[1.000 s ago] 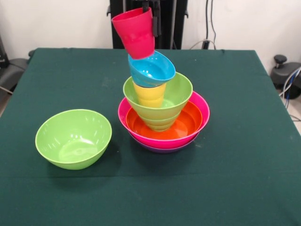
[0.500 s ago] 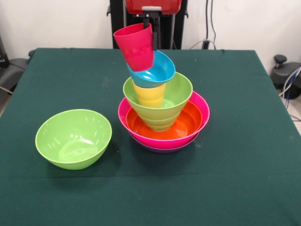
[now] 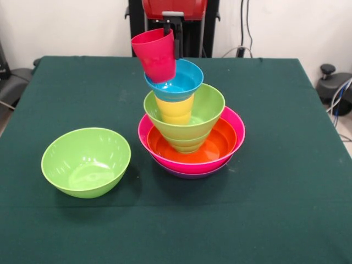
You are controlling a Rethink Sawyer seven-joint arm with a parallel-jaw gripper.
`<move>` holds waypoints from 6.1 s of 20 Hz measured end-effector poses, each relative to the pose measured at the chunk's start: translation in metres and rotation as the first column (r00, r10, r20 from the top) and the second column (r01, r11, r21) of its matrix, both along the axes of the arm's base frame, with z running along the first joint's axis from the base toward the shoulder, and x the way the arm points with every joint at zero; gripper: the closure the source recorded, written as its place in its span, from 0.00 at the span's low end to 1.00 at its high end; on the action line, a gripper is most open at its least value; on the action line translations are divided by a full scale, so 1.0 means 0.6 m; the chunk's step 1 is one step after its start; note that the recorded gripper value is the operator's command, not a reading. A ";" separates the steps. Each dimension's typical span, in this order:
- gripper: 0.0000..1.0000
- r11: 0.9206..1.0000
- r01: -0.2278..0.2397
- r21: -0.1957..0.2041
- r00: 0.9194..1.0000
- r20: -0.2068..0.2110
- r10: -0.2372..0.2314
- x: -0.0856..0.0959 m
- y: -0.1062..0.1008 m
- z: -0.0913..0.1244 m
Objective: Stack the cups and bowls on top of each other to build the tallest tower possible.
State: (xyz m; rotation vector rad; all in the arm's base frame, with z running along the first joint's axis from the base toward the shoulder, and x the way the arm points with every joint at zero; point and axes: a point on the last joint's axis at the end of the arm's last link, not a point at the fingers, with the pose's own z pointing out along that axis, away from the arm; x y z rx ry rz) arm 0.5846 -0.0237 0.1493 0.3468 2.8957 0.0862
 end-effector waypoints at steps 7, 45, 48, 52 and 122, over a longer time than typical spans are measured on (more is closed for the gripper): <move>1.00 1.000 -0.004 0.001 1.000 -0.014 0.004 -0.012 0.004 -0.005; 0.00 0.987 0.159 0.037 0.986 0.034 -0.160 0.010 -0.049 0.119; 0.00 0.978 0.203 0.048 0.978 0.038 -0.205 0.019 -0.064 0.158; 0.00 0.972 0.229 0.056 0.972 0.031 -0.231 0.024 -0.066 0.196; 0.00 0.988 -0.148 -0.043 0.989 -0.009 0.148 -0.141 -0.046 -0.045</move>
